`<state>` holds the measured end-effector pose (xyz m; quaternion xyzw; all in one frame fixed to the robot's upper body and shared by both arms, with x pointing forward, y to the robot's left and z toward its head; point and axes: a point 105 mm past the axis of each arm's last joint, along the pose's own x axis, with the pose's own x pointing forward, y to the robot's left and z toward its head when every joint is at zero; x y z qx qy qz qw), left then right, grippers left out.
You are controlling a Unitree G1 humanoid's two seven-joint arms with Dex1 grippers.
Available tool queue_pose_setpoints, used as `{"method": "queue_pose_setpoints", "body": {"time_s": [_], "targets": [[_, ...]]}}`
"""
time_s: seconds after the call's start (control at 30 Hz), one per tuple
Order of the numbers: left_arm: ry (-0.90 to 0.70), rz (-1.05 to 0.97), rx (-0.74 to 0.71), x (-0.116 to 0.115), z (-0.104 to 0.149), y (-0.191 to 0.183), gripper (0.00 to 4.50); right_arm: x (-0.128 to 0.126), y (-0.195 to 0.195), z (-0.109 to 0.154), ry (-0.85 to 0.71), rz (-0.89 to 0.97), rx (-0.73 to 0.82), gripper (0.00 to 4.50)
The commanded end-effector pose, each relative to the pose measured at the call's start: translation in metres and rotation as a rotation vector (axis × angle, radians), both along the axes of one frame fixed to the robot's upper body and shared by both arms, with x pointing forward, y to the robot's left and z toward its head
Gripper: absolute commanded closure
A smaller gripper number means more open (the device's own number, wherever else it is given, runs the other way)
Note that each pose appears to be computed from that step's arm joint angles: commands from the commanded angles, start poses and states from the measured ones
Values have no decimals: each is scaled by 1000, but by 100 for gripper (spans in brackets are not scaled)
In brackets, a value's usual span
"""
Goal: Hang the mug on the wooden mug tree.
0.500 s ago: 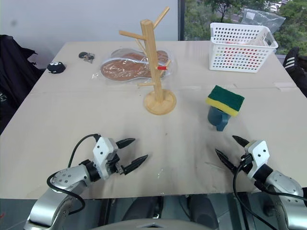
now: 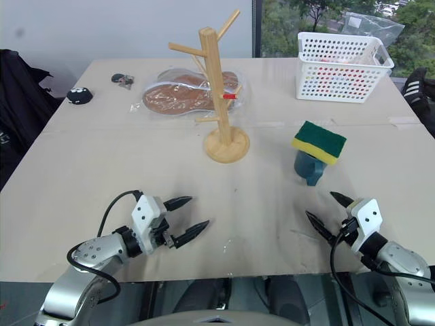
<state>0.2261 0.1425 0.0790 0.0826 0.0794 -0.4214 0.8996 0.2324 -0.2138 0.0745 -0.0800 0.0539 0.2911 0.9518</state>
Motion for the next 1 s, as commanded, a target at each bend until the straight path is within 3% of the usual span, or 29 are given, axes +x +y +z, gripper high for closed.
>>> {"method": "queue_pose_setpoints", "body": {"time_s": [0.03,0.47,0.53,0.73,0.87,1.0], "targets": [[-30,-6,0,0,6,1,11,2,0,15,-53,12,-16,2],[-48,-37,-2,3,11,-1,11,-2,-10,31,-42,47,-53,2],[-68,-57,-21,5,20,-4,11,-4,-16,42,-12,65,-51,2],[-150,-173,-127,12,67,-21,11,-1,-34,108,-51,92,-110,2],[-181,-324,-219,7,101,-43,11,17,-36,144,-58,132,-175,2],[-237,-336,-235,15,124,-60,11,40,-25,167,-43,219,-221,2]]}}
